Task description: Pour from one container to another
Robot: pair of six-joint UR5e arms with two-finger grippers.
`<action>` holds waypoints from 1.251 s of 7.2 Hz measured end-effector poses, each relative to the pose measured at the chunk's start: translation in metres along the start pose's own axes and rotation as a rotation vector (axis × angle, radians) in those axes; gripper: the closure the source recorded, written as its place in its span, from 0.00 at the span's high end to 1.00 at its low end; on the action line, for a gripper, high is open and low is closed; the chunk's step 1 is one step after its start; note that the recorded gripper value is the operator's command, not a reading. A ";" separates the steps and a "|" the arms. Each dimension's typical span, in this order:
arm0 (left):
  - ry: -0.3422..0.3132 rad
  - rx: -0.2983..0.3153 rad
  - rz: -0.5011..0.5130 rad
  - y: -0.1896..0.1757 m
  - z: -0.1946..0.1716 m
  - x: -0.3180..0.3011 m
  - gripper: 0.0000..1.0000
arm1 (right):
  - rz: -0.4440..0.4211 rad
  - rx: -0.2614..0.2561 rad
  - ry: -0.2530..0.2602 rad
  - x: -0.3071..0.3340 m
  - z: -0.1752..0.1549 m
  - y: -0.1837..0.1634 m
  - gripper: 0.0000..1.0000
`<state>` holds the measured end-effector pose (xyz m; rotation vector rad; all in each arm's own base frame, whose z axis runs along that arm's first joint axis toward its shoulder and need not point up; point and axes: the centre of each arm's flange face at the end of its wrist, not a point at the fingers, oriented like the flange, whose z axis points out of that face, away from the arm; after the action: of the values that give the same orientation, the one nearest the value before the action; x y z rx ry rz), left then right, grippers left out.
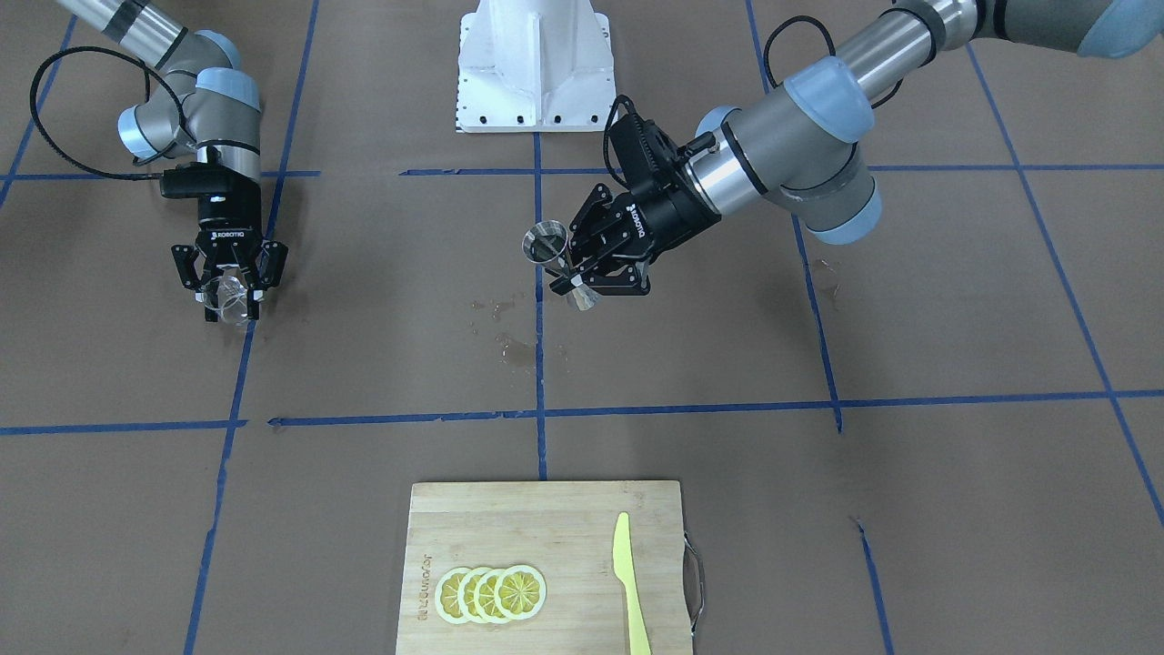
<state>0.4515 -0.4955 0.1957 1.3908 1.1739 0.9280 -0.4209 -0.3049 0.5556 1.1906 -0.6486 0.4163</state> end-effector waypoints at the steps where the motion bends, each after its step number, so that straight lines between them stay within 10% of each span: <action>1: 0.000 0.000 0.000 0.000 0.000 0.000 0.00 | -0.001 -0.001 0.000 0.000 0.000 0.001 0.29; 5: 0.000 0.000 0.001 0.000 0.000 0.000 0.00 | -0.007 -0.003 0.002 0.001 0.000 0.003 0.62; 6: 0.000 0.000 0.001 0.000 0.000 0.000 0.00 | -0.008 -0.003 0.002 0.001 0.000 0.004 0.96; 9: 0.000 0.000 0.001 0.000 0.000 0.000 0.00 | -0.020 -0.004 0.007 0.005 0.001 0.008 1.00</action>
<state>0.4515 -0.4954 0.1957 1.3913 1.1735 0.9285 -0.4225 -0.3034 0.5651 1.1907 -0.6307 0.4022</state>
